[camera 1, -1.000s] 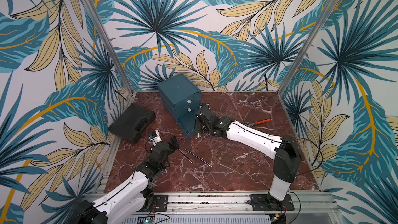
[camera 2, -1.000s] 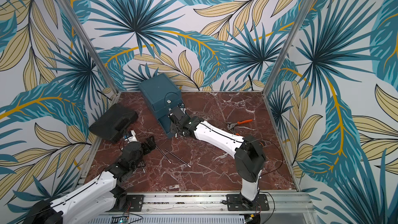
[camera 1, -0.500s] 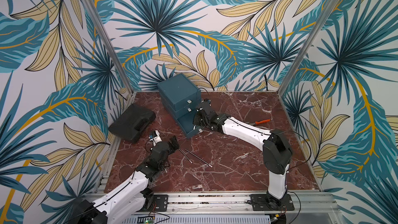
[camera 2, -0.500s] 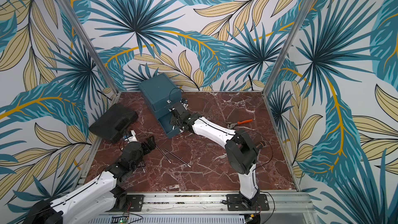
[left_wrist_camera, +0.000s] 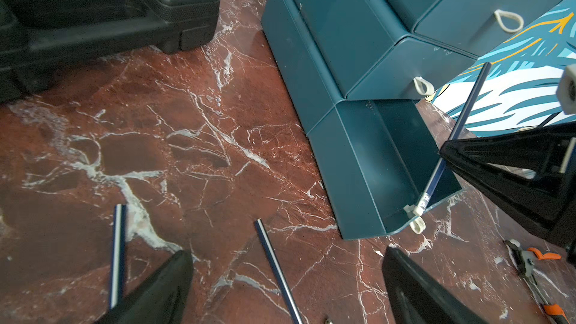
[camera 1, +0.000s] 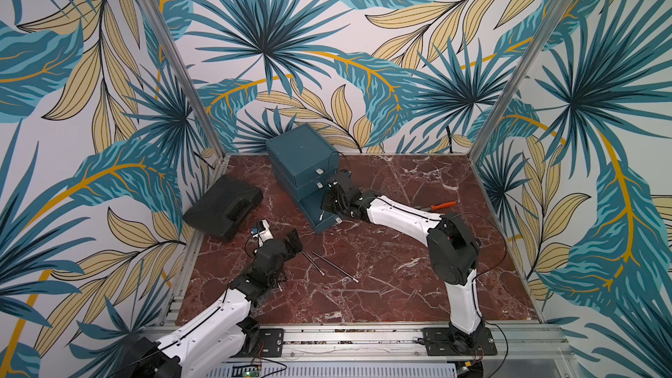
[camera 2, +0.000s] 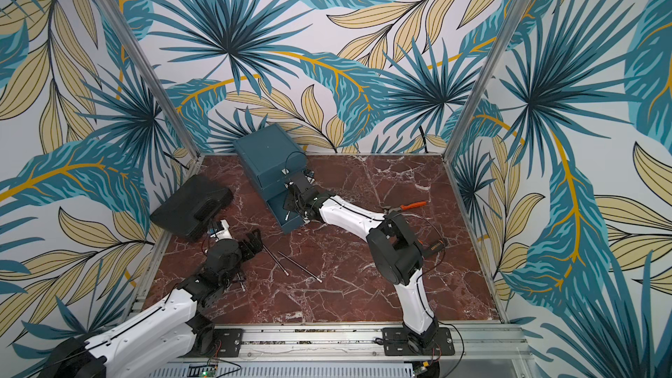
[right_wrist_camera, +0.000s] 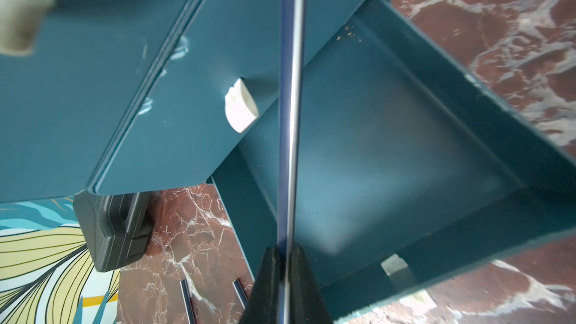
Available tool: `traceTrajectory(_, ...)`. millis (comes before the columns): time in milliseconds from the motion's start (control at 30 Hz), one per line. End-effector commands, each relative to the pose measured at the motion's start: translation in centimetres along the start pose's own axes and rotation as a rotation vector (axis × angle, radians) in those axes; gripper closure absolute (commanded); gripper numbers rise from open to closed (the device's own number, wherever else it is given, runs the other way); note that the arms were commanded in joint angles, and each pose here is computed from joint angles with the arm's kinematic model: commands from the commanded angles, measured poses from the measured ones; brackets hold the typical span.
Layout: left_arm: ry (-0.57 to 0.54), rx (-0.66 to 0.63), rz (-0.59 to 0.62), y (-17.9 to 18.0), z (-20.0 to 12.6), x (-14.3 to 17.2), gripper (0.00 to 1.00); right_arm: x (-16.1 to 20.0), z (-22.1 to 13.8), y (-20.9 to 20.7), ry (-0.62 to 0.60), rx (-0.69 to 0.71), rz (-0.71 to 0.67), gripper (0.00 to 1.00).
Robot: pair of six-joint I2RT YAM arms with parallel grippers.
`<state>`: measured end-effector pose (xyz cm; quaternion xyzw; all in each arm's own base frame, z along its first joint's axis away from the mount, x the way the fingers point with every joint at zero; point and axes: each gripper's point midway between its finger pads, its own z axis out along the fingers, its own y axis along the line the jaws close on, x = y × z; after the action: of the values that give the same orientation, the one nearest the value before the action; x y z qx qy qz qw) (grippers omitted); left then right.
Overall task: Please place the pencils in the drawer according to their color
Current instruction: Place the pencil in the drawer.
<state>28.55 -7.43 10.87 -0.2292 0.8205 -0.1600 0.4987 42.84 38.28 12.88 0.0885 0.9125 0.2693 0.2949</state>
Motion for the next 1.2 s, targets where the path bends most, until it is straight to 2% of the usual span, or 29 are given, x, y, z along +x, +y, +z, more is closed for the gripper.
traceTrajectory(0,-0.005,-0.029,0.022,0.9,0.0,0.2,0.0,0.9,1.2,0.0,0.036,-0.014,0.027,1.0)
traceTrajectory(300,0.001,-0.033,0.025,1.1,0.0,0.4,0.0,2.1,2.6,0.0,0.085,-0.029,0.021,1.0)
traceTrajectory(533,-0.003,-0.031,0.025,1.0,0.0,0.3,0.0,2.3,2.8,-0.4,0.093,-0.01,0.005,0.87)
traceTrajectory(933,0.0,-0.032,0.026,1.1,0.0,0.4,0.0,2.0,2.6,-0.5,0.087,0.001,-0.022,0.76)
traceTrajectory(1167,0.001,-0.029,0.026,1.0,0.0,0.4,0.0,1.6,2.0,-0.4,0.079,0.001,-0.038,0.74)
